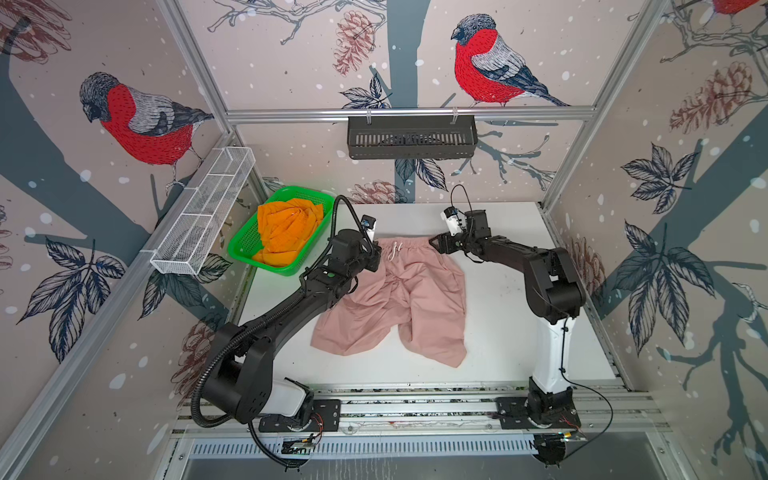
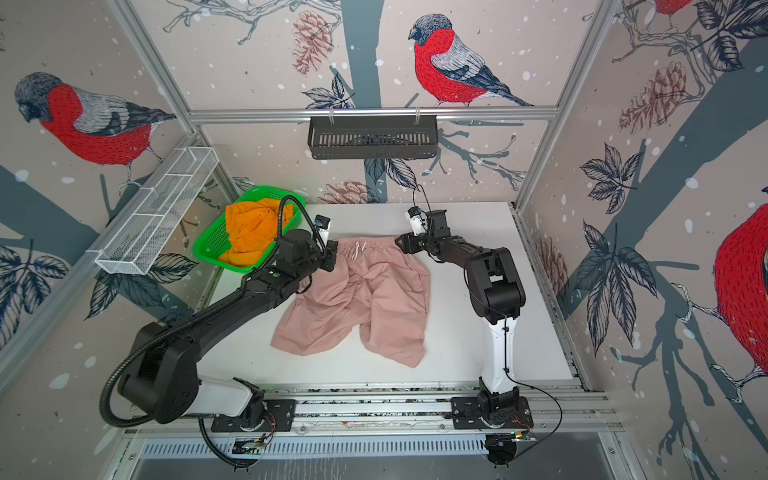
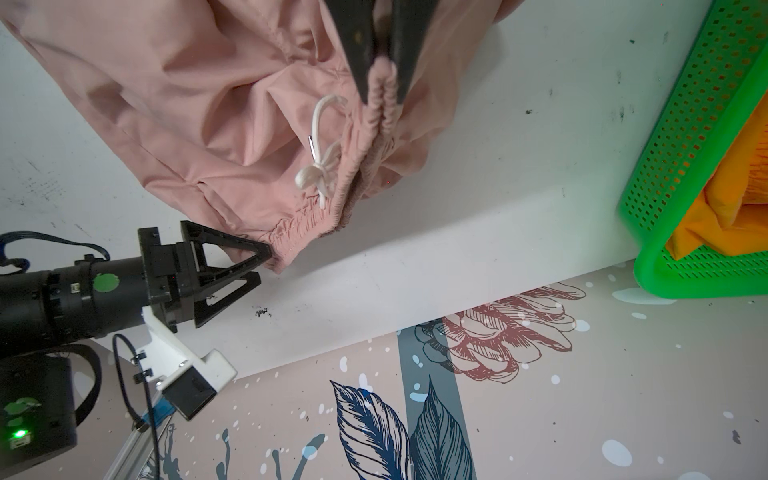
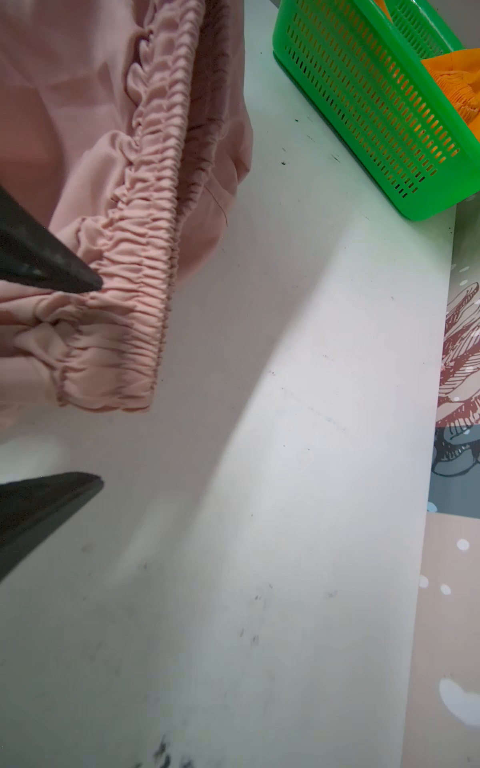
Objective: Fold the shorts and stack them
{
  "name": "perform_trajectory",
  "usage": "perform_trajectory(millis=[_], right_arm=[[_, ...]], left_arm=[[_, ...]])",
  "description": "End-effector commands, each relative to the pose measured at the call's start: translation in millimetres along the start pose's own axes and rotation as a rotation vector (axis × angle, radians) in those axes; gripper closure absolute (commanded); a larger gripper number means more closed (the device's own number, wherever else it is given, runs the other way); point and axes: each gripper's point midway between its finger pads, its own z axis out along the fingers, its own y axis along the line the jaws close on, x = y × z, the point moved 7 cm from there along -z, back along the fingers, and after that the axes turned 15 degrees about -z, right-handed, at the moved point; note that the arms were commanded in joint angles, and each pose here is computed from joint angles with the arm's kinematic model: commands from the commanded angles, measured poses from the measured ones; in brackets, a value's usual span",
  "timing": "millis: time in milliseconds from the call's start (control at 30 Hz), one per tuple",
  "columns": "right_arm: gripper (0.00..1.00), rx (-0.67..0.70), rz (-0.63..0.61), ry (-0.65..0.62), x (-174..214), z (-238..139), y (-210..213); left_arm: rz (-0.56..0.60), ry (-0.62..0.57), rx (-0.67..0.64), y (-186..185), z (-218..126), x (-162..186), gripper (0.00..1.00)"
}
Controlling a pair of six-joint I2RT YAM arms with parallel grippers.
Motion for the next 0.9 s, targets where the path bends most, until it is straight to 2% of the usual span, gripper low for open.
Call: perform_trajectory(millis=[0, 167, 333, 367, 500, 700, 867], right_arm=[[0.38, -0.105, 0.003, -0.009, -4, 11, 9], [0.50, -0.160, 0.030, -0.011, -2, 12, 14], [0.93, -0.205, 0.037, -0.039, -14, -5, 21], [0.97, -0.198, 0.032, -0.052, -21, -12, 23], [0.99, -0.118, -0.012, -0.114, -55, -52, 29], [0.99, 0.029, -0.100, -0.263, -106, -135, 50], [0.99, 0.127, -0.189, -0.414, -150, -213, 76]], left_arm=[[0.013, -0.057, 0.007, -2, -2, -11, 1.00], [0.014, -0.084, -0.007, -2, -8, -19, 1.00], [0.015, -0.113, 0.004, -6, -17, -32, 1.00], [0.015, -0.123, 0.004, -7, -20, -36, 1.00], [0.013, -0.145, 0.012, -11, -32, -52, 1.00], [0.021, -0.210, 0.080, -27, -69, -91, 1.00], [0.086, -0.252, 0.265, -58, -113, -132, 1.00]])
